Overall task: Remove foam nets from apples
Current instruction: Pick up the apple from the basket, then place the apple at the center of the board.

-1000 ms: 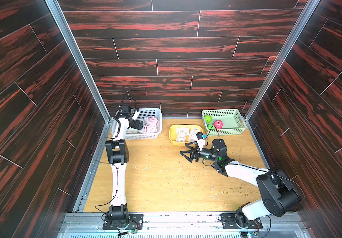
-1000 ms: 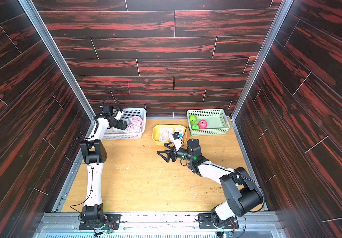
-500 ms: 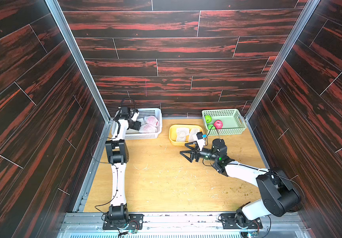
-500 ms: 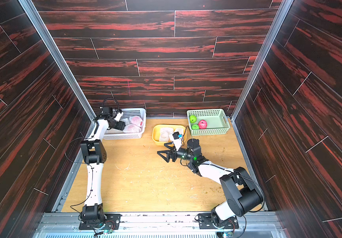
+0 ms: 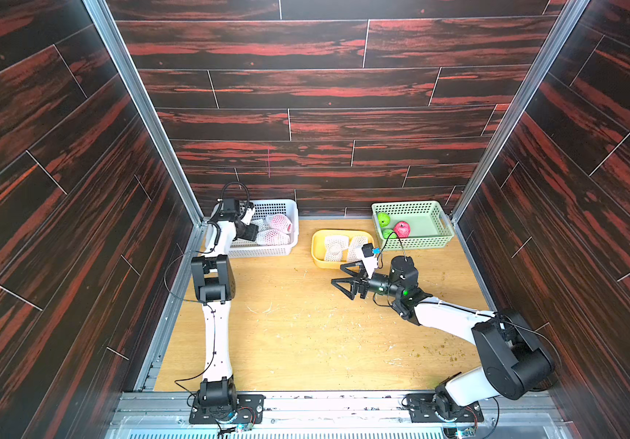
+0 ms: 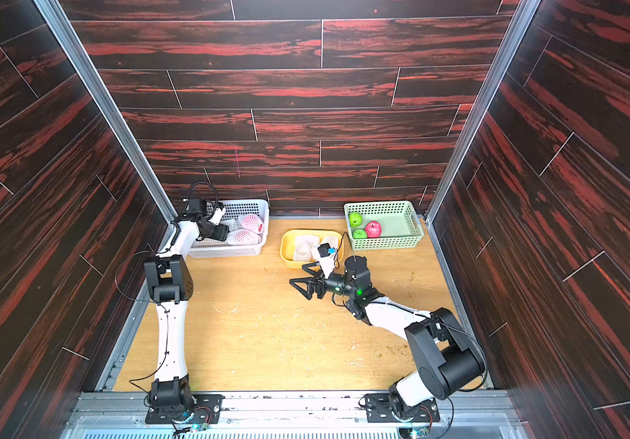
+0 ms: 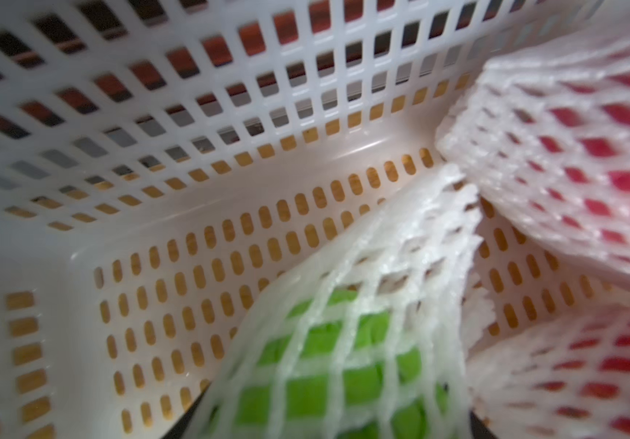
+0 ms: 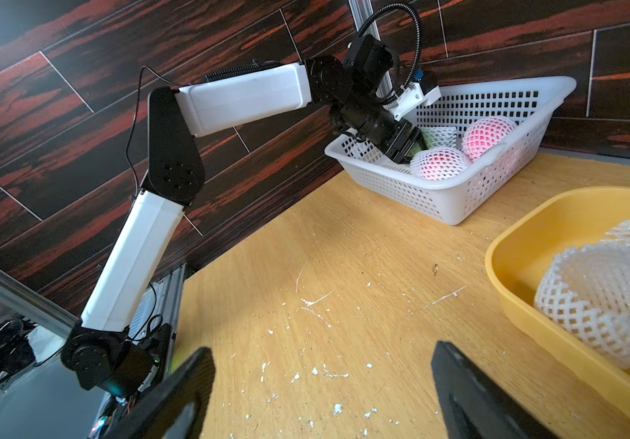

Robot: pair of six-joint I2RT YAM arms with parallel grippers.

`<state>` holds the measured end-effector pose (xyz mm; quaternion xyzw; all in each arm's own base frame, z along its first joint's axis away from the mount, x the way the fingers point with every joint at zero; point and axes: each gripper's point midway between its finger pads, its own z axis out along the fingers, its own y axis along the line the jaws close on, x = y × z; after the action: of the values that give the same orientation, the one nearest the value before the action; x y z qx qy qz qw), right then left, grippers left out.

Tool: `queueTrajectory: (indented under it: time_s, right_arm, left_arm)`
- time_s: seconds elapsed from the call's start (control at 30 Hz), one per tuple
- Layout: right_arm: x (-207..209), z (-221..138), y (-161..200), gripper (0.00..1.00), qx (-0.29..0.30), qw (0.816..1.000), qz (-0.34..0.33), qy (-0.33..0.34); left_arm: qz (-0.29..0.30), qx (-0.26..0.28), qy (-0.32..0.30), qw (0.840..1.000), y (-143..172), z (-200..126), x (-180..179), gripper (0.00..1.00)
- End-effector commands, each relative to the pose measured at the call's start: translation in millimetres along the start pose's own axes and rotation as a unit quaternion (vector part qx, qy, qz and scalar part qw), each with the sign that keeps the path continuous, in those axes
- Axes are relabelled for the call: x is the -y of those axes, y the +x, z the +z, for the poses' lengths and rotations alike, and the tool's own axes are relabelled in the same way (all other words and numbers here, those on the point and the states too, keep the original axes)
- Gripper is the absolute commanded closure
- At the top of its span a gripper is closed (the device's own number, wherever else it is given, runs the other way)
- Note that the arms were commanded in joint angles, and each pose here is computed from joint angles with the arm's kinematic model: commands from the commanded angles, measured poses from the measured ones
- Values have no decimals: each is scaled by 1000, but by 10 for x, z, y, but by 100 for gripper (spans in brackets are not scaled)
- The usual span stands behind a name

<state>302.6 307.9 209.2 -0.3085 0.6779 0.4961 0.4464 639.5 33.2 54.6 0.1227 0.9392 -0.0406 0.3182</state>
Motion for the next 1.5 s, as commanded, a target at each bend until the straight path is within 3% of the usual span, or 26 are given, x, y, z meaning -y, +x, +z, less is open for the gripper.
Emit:
queueTrajectory:
  time_s: [0.0,0.2,0.4,0.5,0.67,0.87,1.03,1.13,1.33,1.47]
  right_arm:
    - [-29,23,-14,7,-2,1000,1,-7]
    - [-40,21,-27,7,0,1000,0,-9]
    - [-42,-10,-114,7,5,1000,-6,4]
    - [-31,-47,-191,7,9,1000,-13,18]
    - [-12,-151,-321,7,32,999,-19,39]
    - [67,-337,-441,7,64,996,9,58]
    - [153,-484,-413,7,70,994,19,78]
    - [227,-545,-334,7,67,993,15,100]
    - [286,-571,-120,7,46,993,12,110]
    - [331,-616,12,7,49,991,5,123]
  left_arm:
    - [4,65,-17,998,-487,-588,-37,57]
    - [-9,99,-15,995,-666,-905,20,57]
    - [-31,148,-3,988,-818,-1497,184,57]
    - [-37,198,24,979,-869,-1930,461,56]
    - [-27,249,53,967,-604,-2511,1209,55]
    - [-52,297,170,938,-64,-2736,2249,54]
    - [-12,221,222,950,602,-2561,2991,54]
    - [32,154,215,964,1039,-2362,3293,54]
    - [95,18,177,980,1626,-1980,3532,55]
    - [110,-22,172,979,1737,-1807,3602,51]
